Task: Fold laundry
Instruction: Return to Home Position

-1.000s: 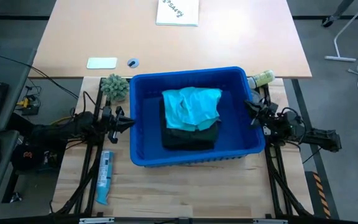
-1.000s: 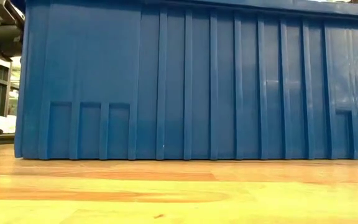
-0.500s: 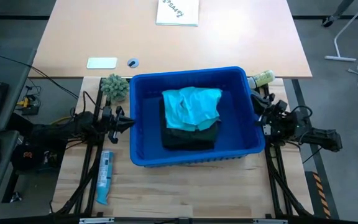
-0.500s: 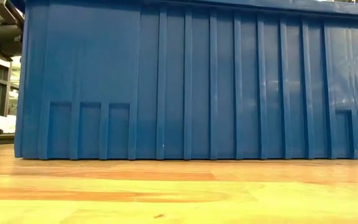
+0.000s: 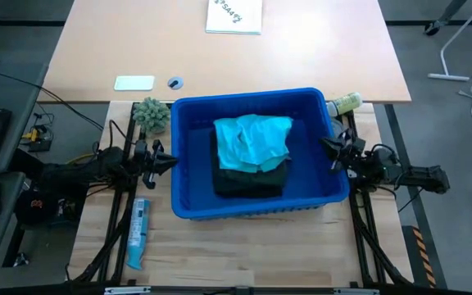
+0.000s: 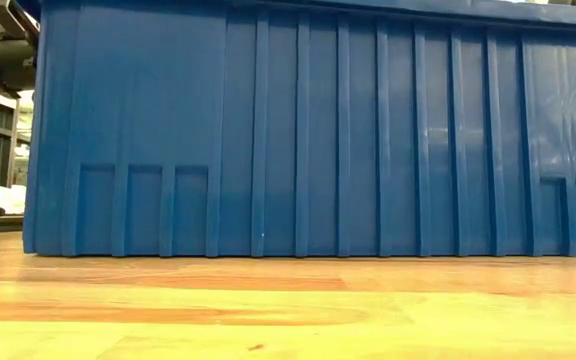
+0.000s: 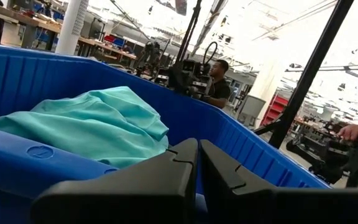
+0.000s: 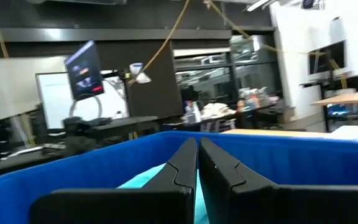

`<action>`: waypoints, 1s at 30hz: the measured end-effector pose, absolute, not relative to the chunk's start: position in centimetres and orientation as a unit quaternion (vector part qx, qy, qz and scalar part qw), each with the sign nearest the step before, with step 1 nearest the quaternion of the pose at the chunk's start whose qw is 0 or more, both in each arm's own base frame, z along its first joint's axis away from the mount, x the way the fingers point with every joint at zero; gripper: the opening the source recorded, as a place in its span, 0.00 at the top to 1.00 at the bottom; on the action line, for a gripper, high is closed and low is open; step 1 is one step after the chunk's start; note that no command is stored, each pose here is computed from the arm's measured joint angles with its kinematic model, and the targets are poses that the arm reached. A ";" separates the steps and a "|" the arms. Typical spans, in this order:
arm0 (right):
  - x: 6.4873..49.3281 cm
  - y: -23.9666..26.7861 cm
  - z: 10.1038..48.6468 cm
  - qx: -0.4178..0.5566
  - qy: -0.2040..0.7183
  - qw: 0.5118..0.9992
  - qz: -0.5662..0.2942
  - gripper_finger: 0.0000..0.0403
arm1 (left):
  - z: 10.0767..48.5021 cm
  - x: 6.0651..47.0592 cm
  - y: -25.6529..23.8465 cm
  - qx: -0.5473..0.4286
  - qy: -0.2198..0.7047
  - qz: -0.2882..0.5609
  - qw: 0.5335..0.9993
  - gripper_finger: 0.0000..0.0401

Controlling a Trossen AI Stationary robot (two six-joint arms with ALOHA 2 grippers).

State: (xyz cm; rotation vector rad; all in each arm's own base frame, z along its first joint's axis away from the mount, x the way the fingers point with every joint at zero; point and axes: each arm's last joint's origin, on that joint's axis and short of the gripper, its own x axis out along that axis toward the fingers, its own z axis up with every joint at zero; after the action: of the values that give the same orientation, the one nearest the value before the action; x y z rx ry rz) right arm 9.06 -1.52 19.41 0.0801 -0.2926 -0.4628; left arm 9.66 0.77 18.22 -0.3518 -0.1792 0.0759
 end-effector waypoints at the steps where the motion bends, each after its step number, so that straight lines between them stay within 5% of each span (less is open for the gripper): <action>1: 9.1 -1.3 19.4 0.042 -0.144 0.964 -0.221 1.00 | 18.2 9.7 0.8 -0.175 -0.089 0.038 0.980 1.00; 12: 9.1 1.2 19.3 0.040 -0.132 0.987 -0.085 1.00 | 18.2 9.7 0.8 -0.175 -0.086 0.038 0.980 1.00; 30: 9.0 1.9 19.3 -0.024 -0.124 0.991 -0.054 1.00 | 17.4 9.9 0.4 -0.176 -0.030 0.039 0.983 1.00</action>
State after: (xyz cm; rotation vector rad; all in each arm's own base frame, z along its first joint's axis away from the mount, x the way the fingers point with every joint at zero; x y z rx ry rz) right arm 9.00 1.94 19.27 -0.0482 -0.2478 -0.1093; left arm 9.86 0.44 17.39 -0.3539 -0.0609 0.0785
